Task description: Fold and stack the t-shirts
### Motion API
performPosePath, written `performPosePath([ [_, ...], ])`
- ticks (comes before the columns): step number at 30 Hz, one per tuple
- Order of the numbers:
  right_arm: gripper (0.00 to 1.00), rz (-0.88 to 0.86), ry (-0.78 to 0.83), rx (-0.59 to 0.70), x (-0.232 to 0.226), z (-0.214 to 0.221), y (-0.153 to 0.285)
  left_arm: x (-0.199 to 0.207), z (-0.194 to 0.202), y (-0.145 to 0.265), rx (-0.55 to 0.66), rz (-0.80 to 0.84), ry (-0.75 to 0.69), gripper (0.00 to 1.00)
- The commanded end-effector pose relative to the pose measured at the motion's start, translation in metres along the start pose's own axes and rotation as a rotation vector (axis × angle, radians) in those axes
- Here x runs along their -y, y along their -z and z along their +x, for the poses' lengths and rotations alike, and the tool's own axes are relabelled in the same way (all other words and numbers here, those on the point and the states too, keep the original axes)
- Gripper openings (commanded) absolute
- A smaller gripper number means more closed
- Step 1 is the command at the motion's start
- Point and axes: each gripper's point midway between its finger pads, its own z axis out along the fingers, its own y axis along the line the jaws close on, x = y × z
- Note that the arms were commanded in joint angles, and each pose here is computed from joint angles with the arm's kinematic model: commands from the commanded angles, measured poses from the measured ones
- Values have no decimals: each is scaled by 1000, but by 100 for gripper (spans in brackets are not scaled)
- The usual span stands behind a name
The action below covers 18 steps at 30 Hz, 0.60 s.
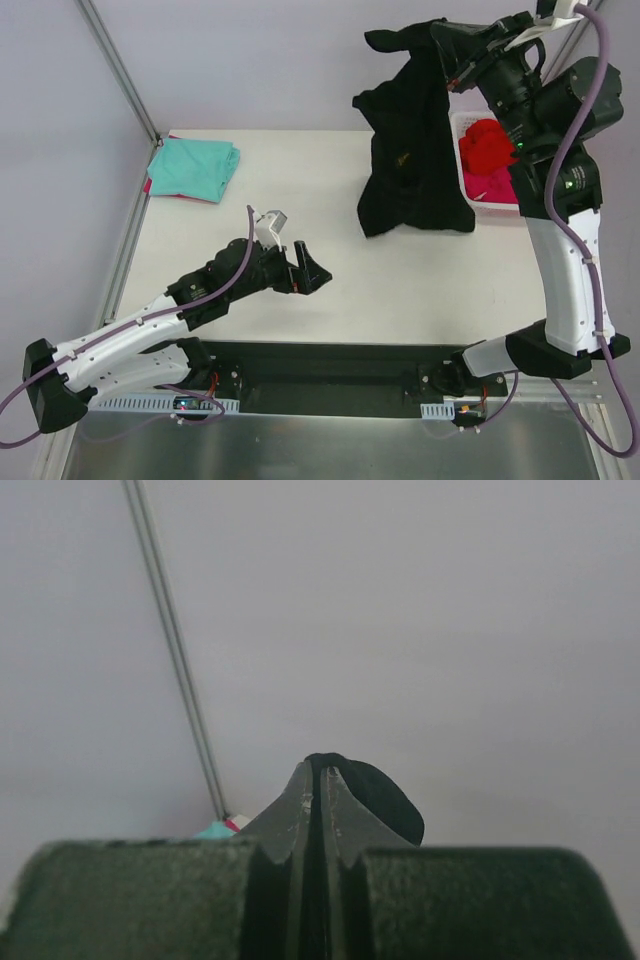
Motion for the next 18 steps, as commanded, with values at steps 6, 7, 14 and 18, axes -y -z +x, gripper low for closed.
performPosePath([
  [6, 0, -369, -275, 243, -75, -116, 40, 8, -3, -6, 13, 30, -5, 99],
  [7, 0, -391, -339, 239, -79, -119, 43, 8, -4, -4, 17, 32, -5, 99],
  [14, 0, -390, -384, 210, -70, -115, 77, 1, 1, -1, 24, 23, -1, 99],
  [18, 1, -350, -369, 189, -56, -112, 85, -1, 3, -3, 17, 20, 1, 99],
])
